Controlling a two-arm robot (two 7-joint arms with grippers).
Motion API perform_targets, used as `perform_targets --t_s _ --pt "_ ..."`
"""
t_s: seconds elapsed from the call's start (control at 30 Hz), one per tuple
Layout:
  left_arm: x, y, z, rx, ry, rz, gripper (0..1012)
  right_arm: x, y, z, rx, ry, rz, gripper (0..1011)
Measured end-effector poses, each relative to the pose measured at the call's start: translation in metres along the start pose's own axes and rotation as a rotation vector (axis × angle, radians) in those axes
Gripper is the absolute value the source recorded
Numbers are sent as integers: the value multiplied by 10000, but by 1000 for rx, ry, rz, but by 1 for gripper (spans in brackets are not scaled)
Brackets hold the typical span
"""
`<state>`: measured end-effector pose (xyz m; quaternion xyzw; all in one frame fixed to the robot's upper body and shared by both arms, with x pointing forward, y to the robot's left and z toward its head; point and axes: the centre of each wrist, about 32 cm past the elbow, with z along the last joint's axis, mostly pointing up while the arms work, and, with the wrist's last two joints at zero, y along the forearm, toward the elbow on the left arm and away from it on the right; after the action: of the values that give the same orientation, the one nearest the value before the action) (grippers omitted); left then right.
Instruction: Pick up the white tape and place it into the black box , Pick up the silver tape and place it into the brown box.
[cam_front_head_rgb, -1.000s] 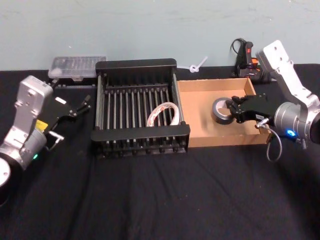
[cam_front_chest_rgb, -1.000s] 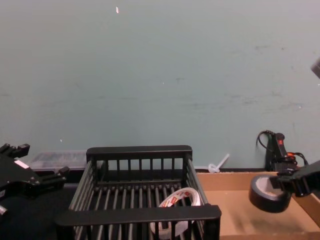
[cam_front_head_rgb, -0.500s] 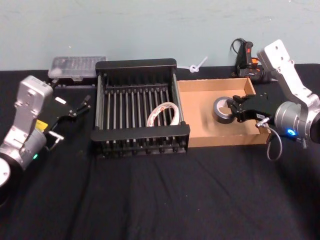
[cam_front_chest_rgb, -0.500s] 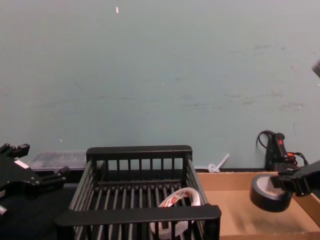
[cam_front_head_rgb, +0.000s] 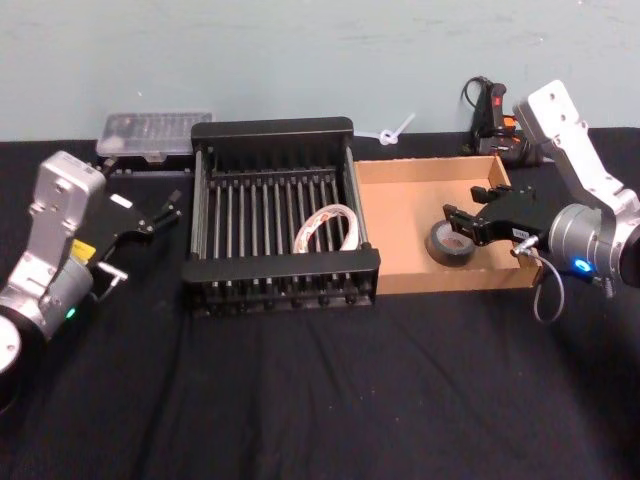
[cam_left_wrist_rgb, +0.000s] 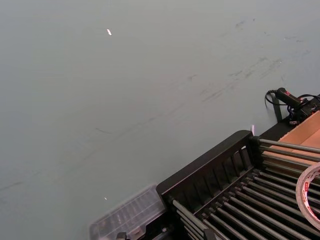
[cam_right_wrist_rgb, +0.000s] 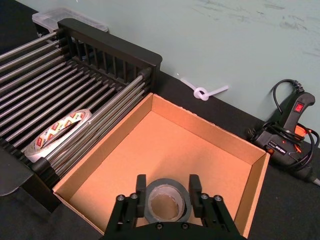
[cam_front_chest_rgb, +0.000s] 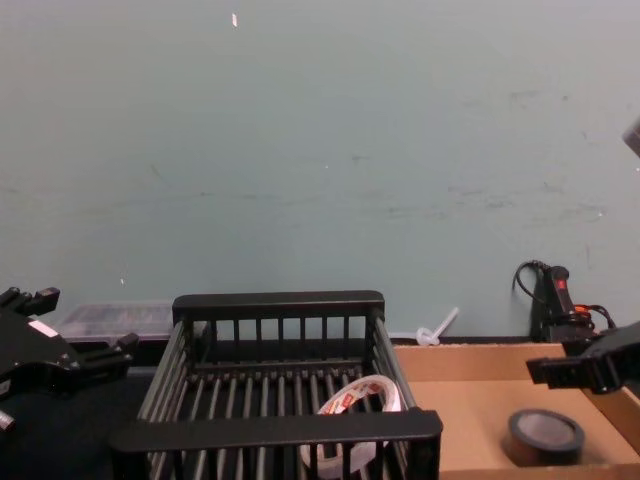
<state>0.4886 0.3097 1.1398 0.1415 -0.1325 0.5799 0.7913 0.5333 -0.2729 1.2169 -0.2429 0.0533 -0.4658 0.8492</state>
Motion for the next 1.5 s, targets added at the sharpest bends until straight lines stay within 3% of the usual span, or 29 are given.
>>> perform_targets --t_s 0.47,0.6,0.9,1.1,1.2,1.37,1.5 --pt "0 0 0 0 0 0 1001 -1 -2 1 0 -1 1 939" --pt "0 0 0 0 0 0 1001 -1 -2 2 0 -1 1 1002" --pt "0 0 0 0 0 0 1001 -1 -2 2 0 0 1 1002" --pt "0 0 0 0 0 0 1001 -23 -29 -19 23 -11 -43 1003" --pt "0 0 0 0 0 0 1001 -37 -76 -18 64 -39 -87 1002" --pt "0 0 0 0 0 0 1001 -114 -151 -82 156 -169 -200 1002" --pt "0 0 0 0 0 0 1001 -182 -178 -193 195 -243 -252 1002"
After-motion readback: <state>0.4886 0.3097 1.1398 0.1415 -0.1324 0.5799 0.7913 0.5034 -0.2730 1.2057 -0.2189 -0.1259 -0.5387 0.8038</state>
